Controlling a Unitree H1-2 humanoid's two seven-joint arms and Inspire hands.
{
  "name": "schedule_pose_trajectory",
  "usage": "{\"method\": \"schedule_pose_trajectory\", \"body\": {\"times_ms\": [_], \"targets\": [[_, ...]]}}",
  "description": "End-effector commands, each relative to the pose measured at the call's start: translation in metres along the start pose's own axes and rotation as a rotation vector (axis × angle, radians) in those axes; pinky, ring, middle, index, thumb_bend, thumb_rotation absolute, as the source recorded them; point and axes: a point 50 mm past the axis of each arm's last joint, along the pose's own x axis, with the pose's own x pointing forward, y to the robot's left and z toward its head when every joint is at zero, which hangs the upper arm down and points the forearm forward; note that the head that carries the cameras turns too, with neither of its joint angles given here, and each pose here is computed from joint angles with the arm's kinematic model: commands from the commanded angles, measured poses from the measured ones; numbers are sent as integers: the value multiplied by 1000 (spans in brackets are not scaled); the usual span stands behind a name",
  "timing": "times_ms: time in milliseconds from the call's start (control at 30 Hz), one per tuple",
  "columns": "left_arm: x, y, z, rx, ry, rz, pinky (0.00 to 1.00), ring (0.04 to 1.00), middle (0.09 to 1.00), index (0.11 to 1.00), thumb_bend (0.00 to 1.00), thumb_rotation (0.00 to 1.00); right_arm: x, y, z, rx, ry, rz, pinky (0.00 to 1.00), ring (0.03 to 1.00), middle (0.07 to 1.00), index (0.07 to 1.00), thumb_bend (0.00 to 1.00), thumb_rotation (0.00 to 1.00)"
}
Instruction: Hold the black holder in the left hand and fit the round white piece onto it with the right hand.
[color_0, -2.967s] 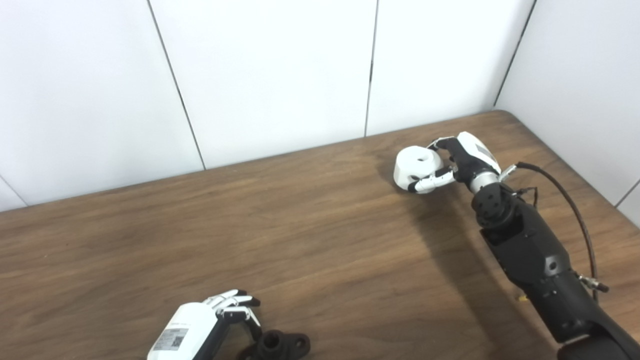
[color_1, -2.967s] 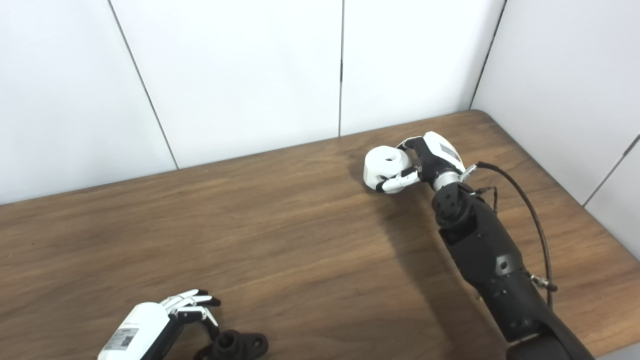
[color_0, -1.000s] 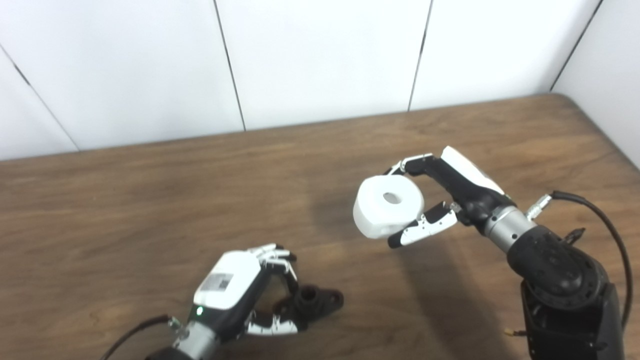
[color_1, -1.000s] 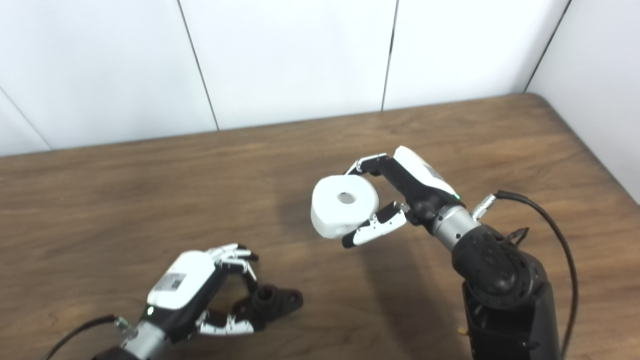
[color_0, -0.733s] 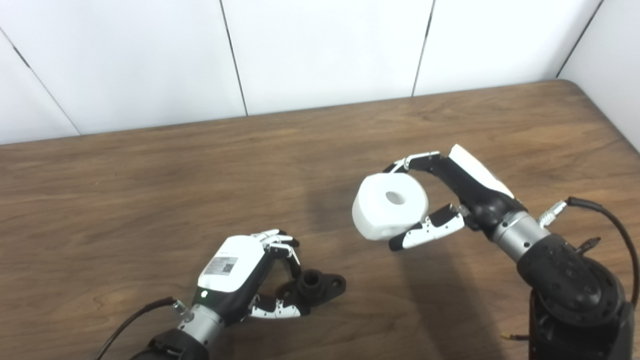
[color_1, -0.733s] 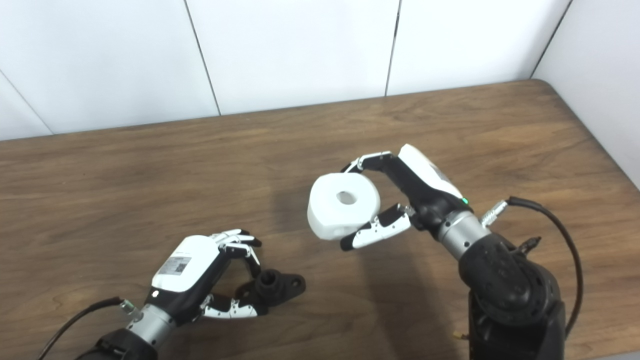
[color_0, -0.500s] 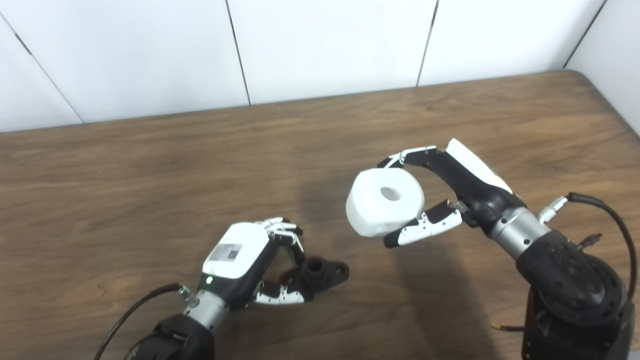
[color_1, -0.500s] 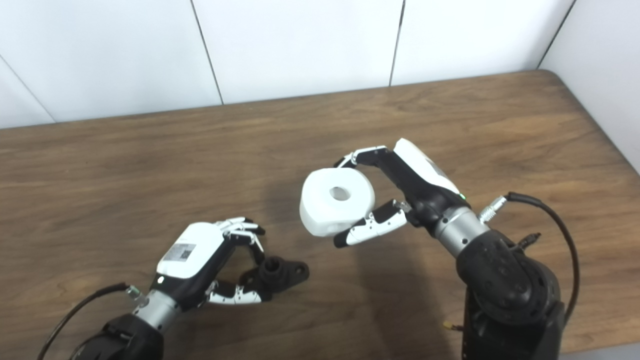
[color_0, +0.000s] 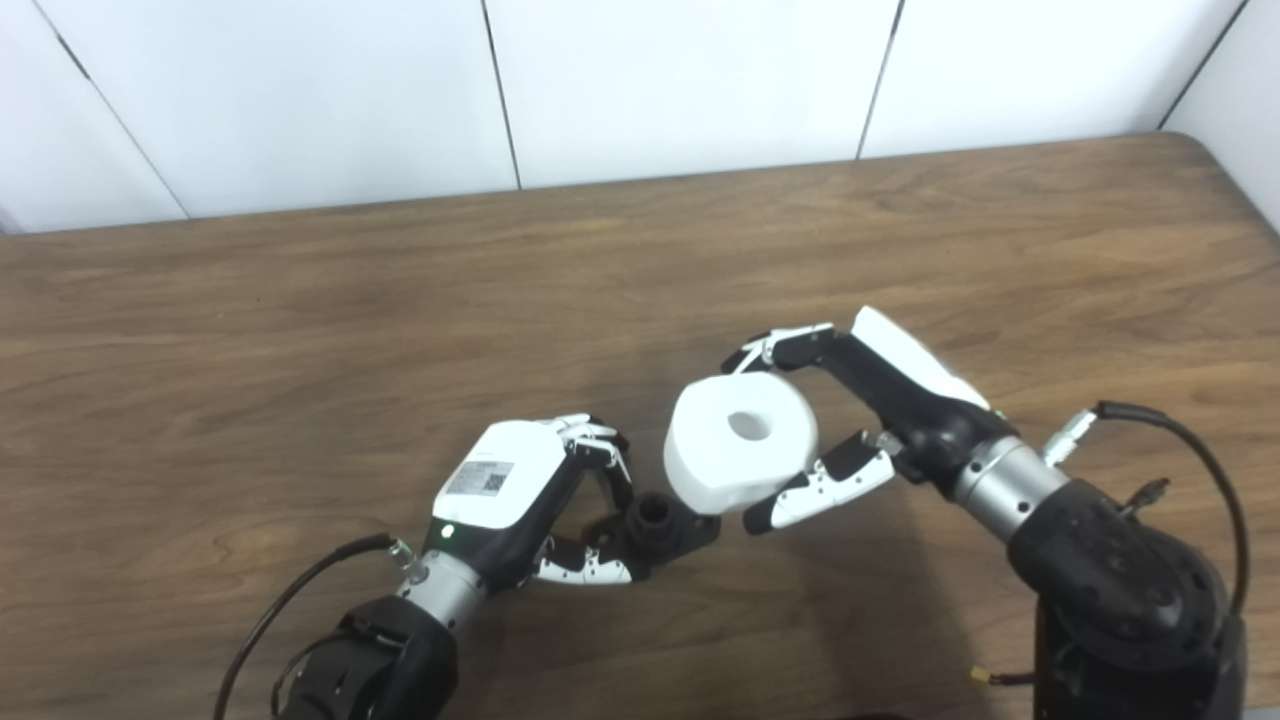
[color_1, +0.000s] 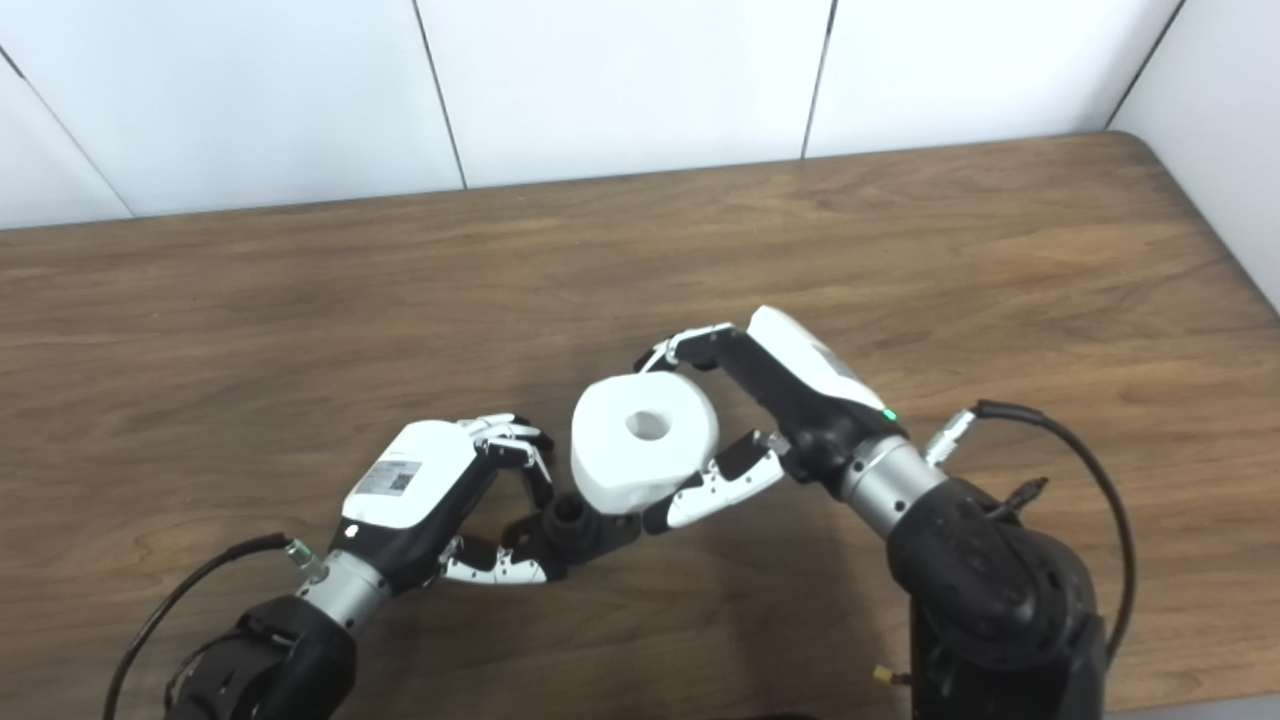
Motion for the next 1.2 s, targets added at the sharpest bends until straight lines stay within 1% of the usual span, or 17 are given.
{"method": "schedule_pose_trajectory", "body": {"times_ms": [0,333,567,667,867,1167], "targets": [[0,-11,0,9,18,-85,826,864,788,486,521,47,1,-3,8,-15,-41,-35,867,871,759,483,525,147],[3,-12,6,7,21,-87,824,867,793,486,521,48,10,6,8,-11,-74,-4,836,872,757,483,526,143],[5,-13,9,5,23,-86,824,868,792,486,521,47,12,11,10,1,-93,21,840,883,765,483,525,143],[6,-13,10,4,27,-88,826,869,793,486,521,47,12,12,12,6,-104,23,818,878,765,482,525,143],[7,-13,12,0,26,-86,827,869,793,486,520,47,13,15,12,19,-107,30,824,875,764,482,525,140],[7,-12,15,-4,30,-93,837,874,795,486,521,47,12,23,9,3,-103,66,806,880,762,483,524,140]]}}
